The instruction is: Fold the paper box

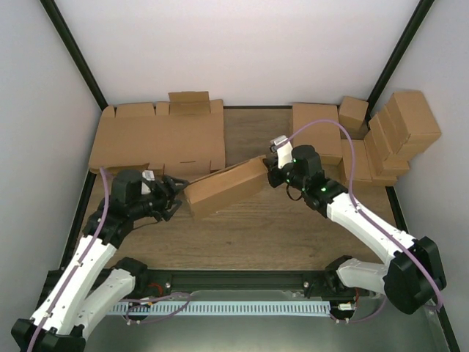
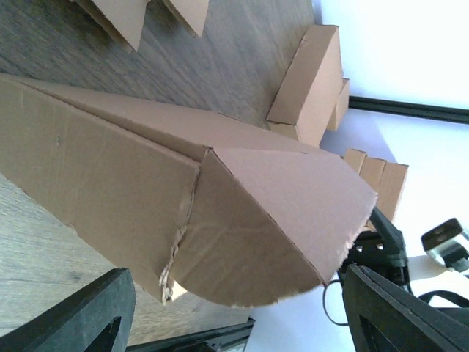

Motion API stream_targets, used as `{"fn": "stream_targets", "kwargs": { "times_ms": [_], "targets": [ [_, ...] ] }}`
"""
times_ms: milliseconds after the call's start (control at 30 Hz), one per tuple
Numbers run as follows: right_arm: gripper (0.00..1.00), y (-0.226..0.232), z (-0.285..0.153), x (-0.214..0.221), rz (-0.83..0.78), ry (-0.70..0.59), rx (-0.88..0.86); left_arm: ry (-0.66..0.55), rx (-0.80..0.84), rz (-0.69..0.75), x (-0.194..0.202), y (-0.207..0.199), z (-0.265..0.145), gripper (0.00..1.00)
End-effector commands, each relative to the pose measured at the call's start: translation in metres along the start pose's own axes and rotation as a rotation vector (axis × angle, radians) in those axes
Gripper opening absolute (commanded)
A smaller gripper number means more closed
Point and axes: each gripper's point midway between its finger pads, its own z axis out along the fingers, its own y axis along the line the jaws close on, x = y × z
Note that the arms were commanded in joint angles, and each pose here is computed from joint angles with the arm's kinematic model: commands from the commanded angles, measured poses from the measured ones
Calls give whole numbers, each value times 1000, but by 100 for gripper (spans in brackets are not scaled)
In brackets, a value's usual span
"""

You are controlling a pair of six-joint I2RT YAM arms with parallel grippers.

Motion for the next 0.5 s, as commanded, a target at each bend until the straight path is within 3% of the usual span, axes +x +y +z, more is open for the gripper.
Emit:
{"fn": "stream_targets", "kwargs": {
  "times_ms": [0, 133, 300, 467],
  "targets": [
    [1, 3, 4, 18, 27, 89, -2, -22, 54, -57, -2, -9, -6, 80],
    [2, 4, 4, 18, 30, 88, -3, -55, 33, -52, -6, -9, -12, 78],
    [6, 6, 0, 5, 28, 68, -10, -95, -15, 99, -14, -19, -20, 75],
    [6, 5, -1, -16, 19, 63, 1, -27, -68, 117, -11, -12, -5, 73]
  ]
}}
